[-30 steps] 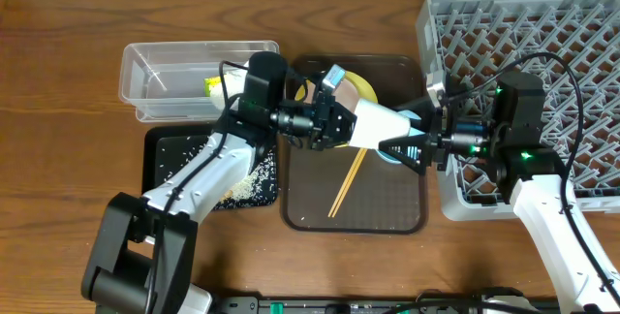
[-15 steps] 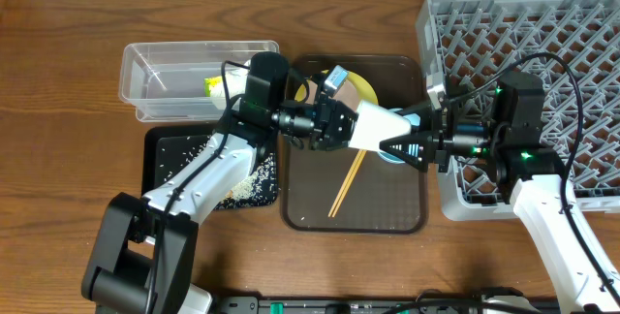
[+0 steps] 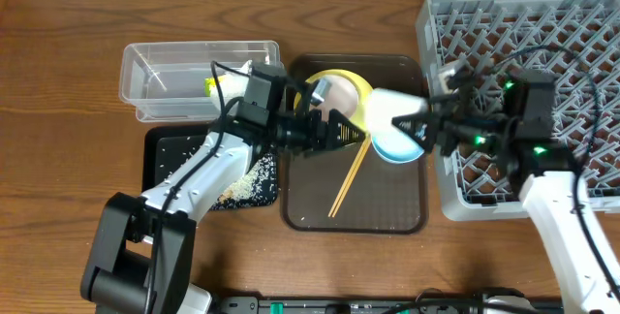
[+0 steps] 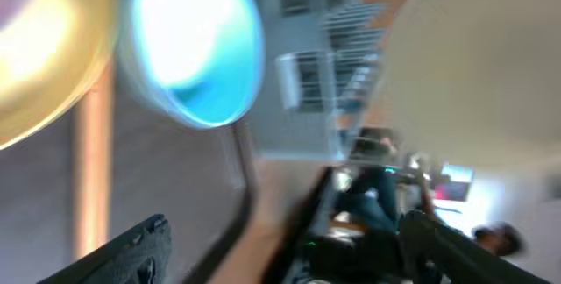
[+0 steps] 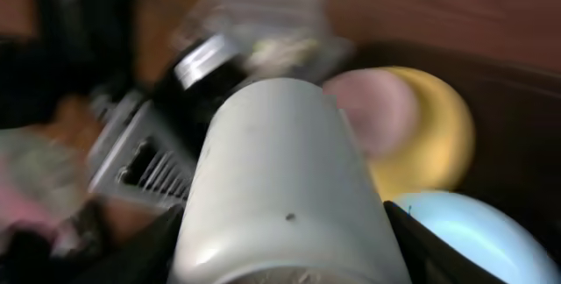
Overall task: Sort waste into correct bins and load items into the dishwasher rack
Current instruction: 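Pass the white cup from the left gripper to the right gripper, then carry the cup with the right gripper into the rack, upside down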
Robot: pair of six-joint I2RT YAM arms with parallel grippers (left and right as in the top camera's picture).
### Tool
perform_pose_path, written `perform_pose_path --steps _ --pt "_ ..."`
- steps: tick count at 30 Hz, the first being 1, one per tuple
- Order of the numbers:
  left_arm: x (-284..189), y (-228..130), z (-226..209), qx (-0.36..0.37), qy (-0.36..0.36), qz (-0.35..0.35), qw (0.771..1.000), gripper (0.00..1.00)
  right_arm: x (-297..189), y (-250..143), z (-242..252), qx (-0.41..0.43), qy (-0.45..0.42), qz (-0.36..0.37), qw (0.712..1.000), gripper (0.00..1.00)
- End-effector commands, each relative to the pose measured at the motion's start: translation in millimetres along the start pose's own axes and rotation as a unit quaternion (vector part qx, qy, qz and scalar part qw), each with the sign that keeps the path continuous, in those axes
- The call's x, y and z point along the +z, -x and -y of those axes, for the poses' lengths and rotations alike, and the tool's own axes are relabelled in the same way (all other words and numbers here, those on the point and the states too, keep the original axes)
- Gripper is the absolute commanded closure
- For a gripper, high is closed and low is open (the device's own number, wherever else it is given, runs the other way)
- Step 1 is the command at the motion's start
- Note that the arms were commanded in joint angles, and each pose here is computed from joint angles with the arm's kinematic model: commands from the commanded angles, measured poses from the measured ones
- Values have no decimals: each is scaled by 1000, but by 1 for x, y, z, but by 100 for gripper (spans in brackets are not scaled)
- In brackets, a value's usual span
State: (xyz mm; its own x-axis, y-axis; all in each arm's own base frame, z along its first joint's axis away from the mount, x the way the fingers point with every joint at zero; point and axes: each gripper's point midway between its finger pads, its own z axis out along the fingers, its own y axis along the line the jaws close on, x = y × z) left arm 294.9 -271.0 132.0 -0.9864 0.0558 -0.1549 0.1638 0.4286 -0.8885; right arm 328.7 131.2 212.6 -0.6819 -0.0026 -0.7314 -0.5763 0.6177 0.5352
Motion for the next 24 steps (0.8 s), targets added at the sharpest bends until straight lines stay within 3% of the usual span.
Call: perform_pose_path --steps 1,8,10,15,18,24 --pt "-11 7 -12 78 80 38 993 14 -31 31 31 -4 -141 21 990 43" --pt "-61 -3 -15 126 216 83 965 9 -87 34 56 41 -317 -28 947 44" --pt "-81 -6 -16 130 261 102 951 9 -107 28 64 61 -377 -48 923 41" --pt "-123 -10 -22 135 355 150 913 8 -166 -4 93 136 -538 -82 828 41" --pt "-138 -9 -22 138 381 171 898 8 -183 -12 105 161 -563 -87 806 41" --pt "-140 -9 -19 139 381 177 897 8 -201 -36 138 236 -567 -104 782 41"
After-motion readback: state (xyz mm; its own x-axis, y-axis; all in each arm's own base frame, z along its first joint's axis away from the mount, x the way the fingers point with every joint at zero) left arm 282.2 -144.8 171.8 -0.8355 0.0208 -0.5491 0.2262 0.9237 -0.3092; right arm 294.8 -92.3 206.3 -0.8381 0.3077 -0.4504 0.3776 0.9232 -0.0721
